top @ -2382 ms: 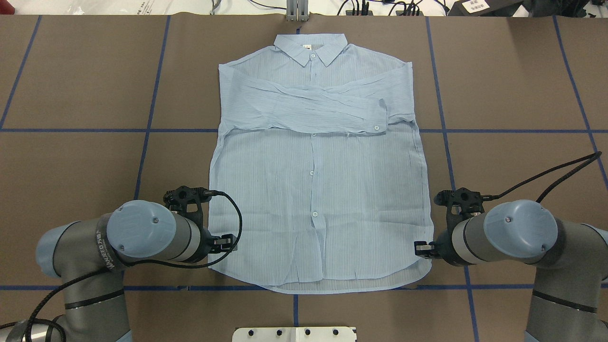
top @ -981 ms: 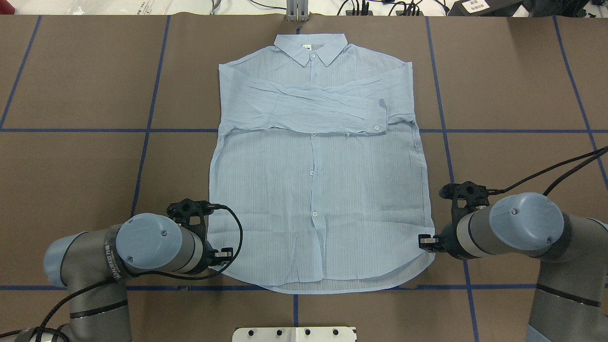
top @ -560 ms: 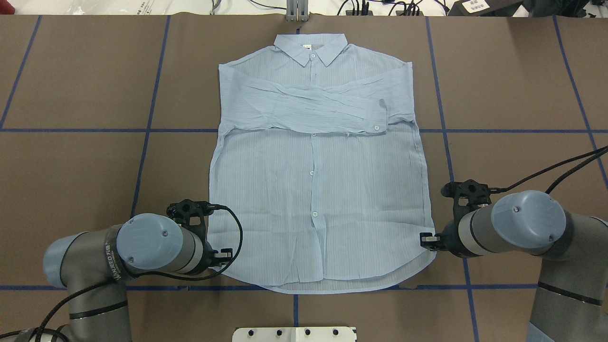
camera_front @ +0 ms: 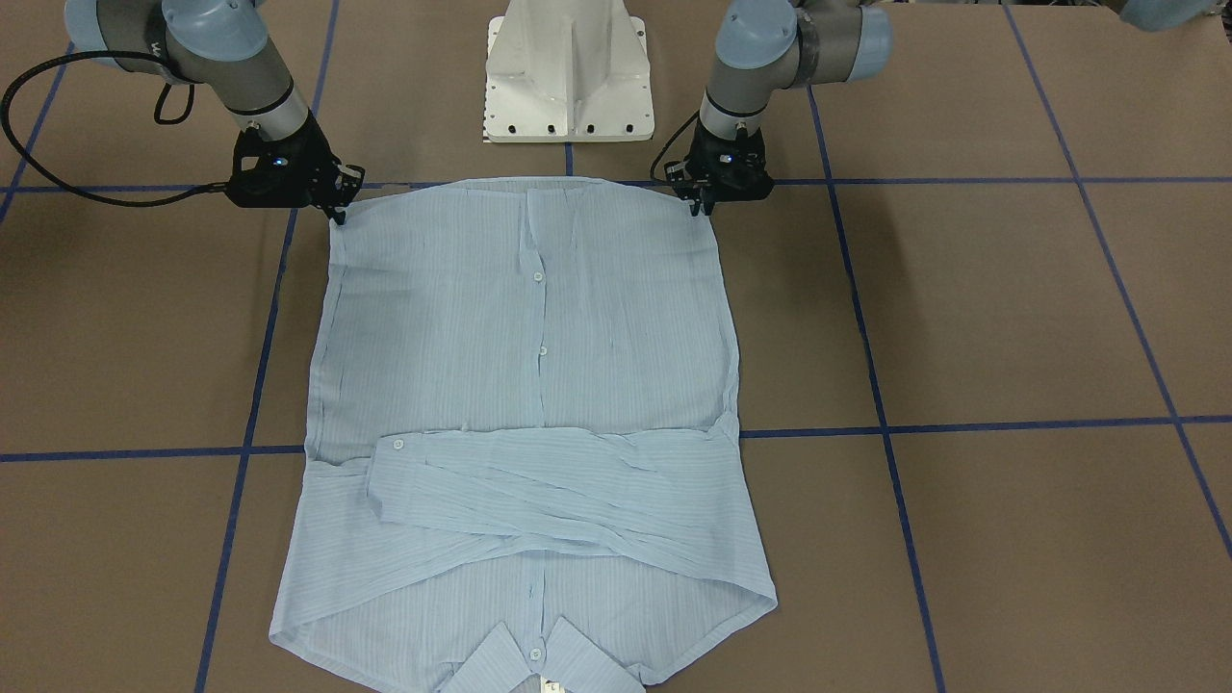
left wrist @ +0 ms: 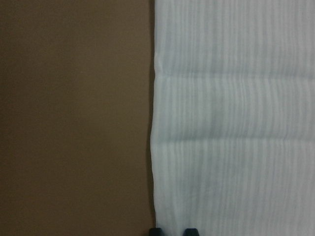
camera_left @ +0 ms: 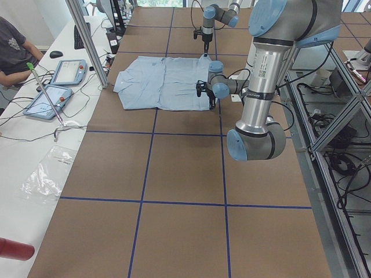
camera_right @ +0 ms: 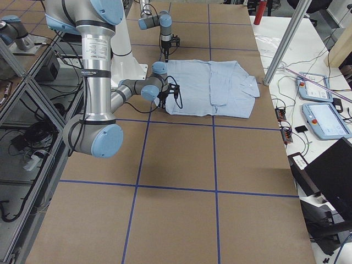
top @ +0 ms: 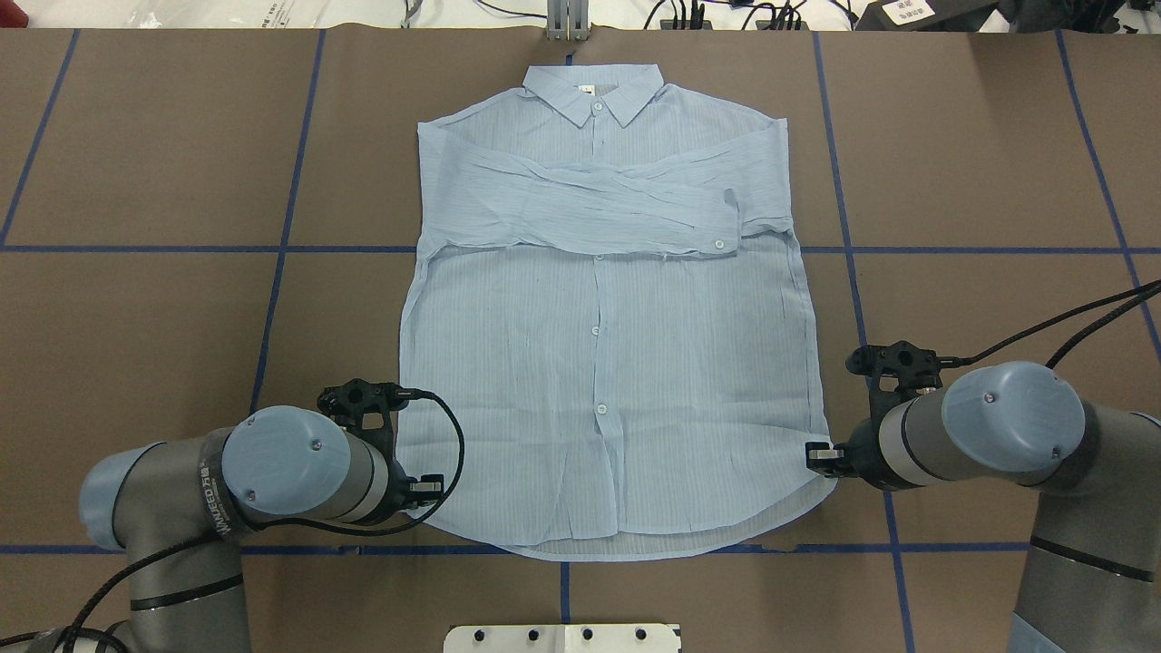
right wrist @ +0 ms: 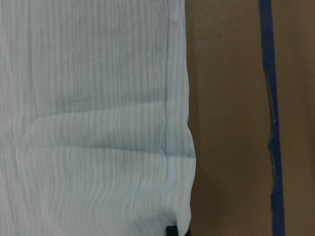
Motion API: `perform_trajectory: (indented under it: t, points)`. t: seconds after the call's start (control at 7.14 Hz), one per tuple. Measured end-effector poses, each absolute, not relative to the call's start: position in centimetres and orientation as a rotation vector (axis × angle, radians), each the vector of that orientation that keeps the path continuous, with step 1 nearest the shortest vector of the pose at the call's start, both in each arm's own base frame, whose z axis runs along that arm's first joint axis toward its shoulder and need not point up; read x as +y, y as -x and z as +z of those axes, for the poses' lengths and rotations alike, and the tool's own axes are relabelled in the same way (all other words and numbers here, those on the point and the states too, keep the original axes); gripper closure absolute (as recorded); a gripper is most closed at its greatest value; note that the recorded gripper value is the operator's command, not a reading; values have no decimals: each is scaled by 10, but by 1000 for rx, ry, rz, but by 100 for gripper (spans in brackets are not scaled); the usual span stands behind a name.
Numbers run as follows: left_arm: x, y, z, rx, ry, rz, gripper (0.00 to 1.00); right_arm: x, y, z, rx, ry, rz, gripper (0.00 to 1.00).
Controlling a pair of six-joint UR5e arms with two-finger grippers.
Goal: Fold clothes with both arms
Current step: 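Lower both grippers to the hem corners and grasp the fabric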
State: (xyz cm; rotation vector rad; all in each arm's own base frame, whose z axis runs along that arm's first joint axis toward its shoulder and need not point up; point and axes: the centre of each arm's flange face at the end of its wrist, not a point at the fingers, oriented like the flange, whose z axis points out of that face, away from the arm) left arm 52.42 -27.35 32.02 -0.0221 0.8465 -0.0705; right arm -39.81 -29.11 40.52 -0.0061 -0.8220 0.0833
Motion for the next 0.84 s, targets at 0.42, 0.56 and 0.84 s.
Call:
perform_trajectory:
  t: [0.42, 0.56, 0.84]
  points:
    - [-273, -525, 318, 850, 22, -70, 100, -292, 397, 406, -821, 5, 86, 100]
    - [-273, -525, 318, 851, 22, -71, 100, -293, 396, 404, -825, 6, 88, 100]
    - [-273, -517, 312, 865, 17, -72, 100, -300, 390, 399, -843, 19, 96, 100]
